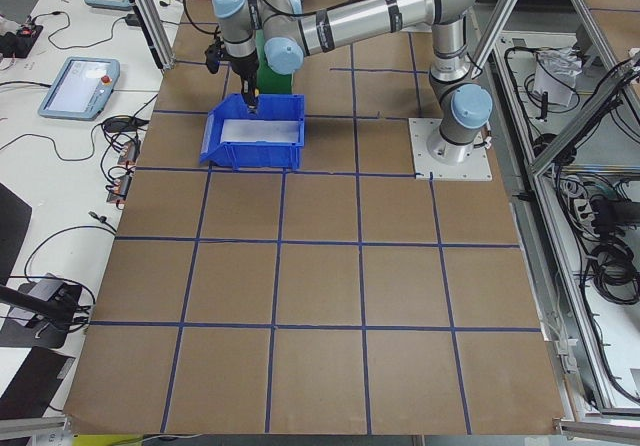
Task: Transport two buttons from left to right
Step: 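Lift the yellow button and carry it over the belt, then lower the yellow button onto the belt and open the left gripper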
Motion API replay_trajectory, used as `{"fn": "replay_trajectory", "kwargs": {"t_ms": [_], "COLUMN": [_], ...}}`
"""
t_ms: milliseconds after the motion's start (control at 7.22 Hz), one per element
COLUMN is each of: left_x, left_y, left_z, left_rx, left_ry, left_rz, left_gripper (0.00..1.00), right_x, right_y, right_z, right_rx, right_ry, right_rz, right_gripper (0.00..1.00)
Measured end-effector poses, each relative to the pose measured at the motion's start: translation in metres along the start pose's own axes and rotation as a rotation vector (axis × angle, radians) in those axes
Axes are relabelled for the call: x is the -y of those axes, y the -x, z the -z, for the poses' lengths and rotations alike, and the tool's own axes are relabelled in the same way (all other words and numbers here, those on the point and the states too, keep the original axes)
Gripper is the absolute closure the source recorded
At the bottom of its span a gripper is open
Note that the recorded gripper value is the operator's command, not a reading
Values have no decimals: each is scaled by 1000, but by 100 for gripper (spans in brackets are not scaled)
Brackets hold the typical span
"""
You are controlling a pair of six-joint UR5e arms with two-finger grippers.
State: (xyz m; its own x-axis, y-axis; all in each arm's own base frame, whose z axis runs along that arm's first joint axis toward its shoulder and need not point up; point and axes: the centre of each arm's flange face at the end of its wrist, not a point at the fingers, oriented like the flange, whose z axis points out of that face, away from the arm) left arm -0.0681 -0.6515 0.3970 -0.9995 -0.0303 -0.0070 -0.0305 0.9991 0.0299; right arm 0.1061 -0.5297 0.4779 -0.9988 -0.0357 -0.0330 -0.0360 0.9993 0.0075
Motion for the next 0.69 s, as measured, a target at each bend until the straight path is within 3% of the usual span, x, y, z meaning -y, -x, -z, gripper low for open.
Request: {"fn": "replay_trajectory", "kwargs": {"t_ms": [277, 692], "left_x": [0, 4], "left_y": [-76, -158], "left_z": [-3, -54], "left_rx": [-29, -64], "left_ry": [11, 6], "left_rz": [29, 6], "left_gripper": [69, 69], "right_x": [-1, -2], "right_y": [0, -1], "right_z": [0, 0], "right_rx": [0, 1], "right_ry": [2, 7], "right_rz": [2, 5], "right_gripper": [0, 0]}}
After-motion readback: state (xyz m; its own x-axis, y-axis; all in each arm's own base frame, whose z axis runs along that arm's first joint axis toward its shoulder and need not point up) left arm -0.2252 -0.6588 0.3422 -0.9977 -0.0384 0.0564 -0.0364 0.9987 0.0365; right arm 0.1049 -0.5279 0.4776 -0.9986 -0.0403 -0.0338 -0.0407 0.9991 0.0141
